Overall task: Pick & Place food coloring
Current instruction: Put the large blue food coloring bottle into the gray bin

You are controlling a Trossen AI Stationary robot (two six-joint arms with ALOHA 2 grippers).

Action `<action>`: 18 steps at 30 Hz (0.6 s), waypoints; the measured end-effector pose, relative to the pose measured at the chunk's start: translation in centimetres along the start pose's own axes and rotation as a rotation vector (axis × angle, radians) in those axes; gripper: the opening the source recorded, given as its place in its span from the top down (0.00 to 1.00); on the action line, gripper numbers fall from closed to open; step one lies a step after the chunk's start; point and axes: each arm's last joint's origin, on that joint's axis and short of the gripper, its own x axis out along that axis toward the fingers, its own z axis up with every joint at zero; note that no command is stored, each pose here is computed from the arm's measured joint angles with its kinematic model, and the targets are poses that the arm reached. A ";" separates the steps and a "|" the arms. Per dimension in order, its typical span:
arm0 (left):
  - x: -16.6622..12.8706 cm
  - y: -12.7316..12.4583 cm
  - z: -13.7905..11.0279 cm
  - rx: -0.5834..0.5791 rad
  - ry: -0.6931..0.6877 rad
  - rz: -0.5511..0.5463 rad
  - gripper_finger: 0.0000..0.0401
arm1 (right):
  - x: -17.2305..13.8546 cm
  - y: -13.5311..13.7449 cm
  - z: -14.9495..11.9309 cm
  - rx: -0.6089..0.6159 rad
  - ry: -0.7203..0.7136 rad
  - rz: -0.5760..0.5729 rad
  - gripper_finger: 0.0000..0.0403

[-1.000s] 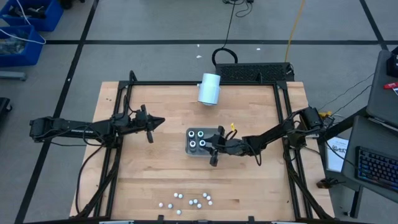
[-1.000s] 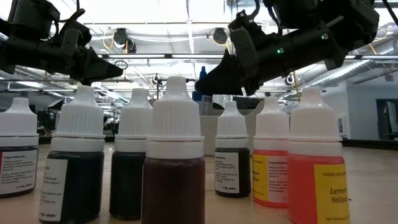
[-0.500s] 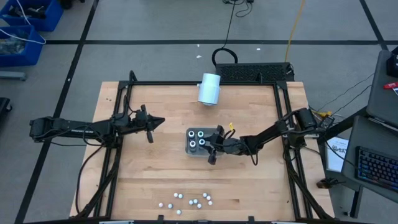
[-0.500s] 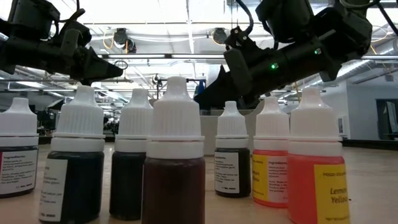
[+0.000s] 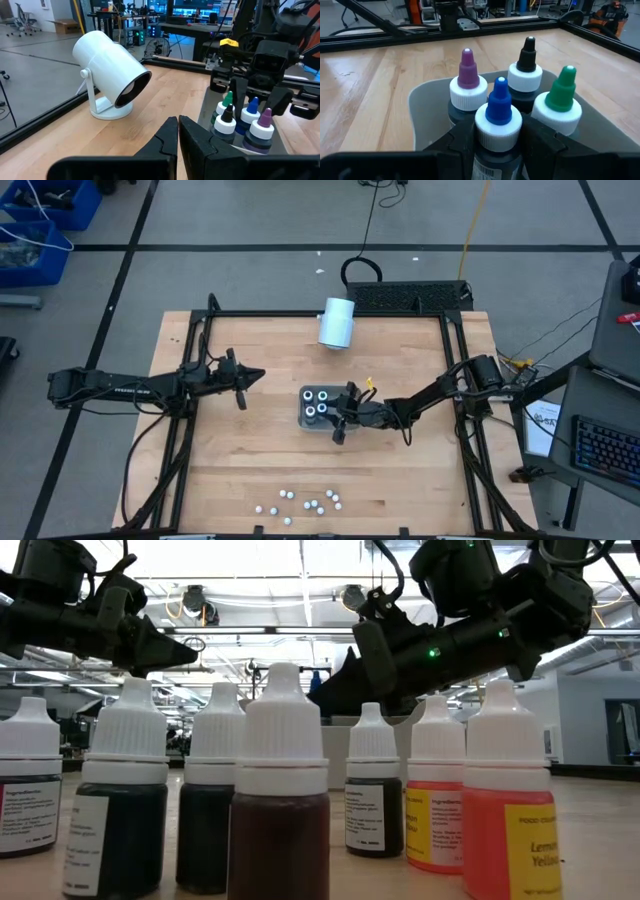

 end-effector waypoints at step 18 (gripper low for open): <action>0.0 0.0 0.0 0.000 -0.001 0.000 0.94 | 0.0 0.1 -0.1 0.016 0.008 0.020 0.68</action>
